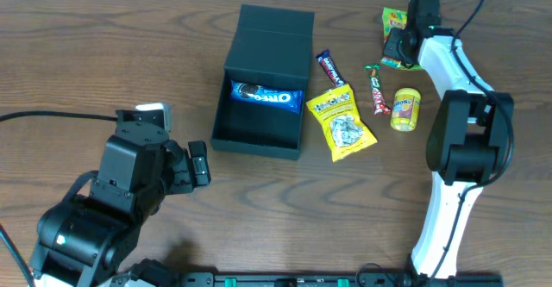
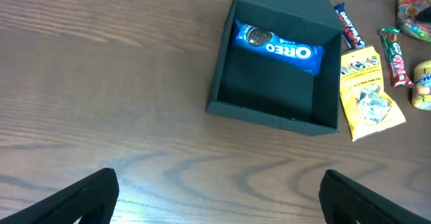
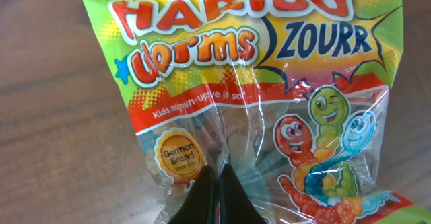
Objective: Pack container
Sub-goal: 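Move the right gripper to the green Haribo bag and grasp it, then lift the Haribo bag and carry it over the box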
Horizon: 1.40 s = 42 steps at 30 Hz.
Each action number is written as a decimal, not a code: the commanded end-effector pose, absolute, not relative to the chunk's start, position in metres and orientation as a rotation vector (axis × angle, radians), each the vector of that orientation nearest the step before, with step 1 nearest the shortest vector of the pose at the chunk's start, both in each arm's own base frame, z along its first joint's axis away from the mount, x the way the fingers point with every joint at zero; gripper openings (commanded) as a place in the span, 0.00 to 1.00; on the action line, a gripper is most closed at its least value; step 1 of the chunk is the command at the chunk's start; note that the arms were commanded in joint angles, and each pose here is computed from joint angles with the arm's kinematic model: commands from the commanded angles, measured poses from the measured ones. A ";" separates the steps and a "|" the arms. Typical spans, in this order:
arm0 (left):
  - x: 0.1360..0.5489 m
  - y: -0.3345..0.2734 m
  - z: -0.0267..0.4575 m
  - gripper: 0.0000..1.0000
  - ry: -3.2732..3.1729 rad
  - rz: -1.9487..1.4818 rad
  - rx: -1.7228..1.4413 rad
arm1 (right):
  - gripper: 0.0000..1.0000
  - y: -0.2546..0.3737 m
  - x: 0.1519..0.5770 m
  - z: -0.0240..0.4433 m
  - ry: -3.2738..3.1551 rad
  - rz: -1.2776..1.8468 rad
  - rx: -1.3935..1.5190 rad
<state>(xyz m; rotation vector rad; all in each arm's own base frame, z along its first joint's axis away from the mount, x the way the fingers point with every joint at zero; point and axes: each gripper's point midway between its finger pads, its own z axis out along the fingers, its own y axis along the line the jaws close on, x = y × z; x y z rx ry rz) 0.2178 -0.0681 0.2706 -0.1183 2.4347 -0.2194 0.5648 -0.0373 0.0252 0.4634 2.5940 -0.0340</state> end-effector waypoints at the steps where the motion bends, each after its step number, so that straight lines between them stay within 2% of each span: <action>1: 0.218 -0.066 0.271 0.96 2.432 -0.205 -0.102 | 0.01 -0.039 0.562 0.018 2.651 -0.080 0.416; 5: 0.218 -0.066 0.271 0.96 2.429 -0.195 -0.092 | 0.01 -0.039 0.564 0.053 2.680 -0.100 0.344; 13: 0.223 -0.059 0.278 0.96 2.393 -0.153 -0.115 | 0.01 -0.021 0.560 0.193 2.565 -0.121 0.114; 20: 0.219 -0.057 0.299 0.96 2.327 -0.182 -0.120 | 0.01 0.030 0.520 0.283 2.457 -0.094 -0.118; 24: 0.202 -0.045 0.335 0.96 2.206 -0.207 -0.130 | 0.01 0.085 0.488 0.325 2.384 0.083 -0.283; 29: 0.171 -0.032 0.373 0.96 2.073 -0.270 -0.142 | 0.01 0.139 0.453 0.341 2.350 0.187 -0.505; 34: 0.147 -0.022 0.380 0.95 2.024 -0.295 -0.145 | 0.01 0.205 0.414 0.335 2.313 0.327 -0.821; 42: 0.136 -0.020 0.374 0.95 2.042 -0.306 -0.138 | 0.01 0.276 0.365 0.268 2.392 0.386 -1.118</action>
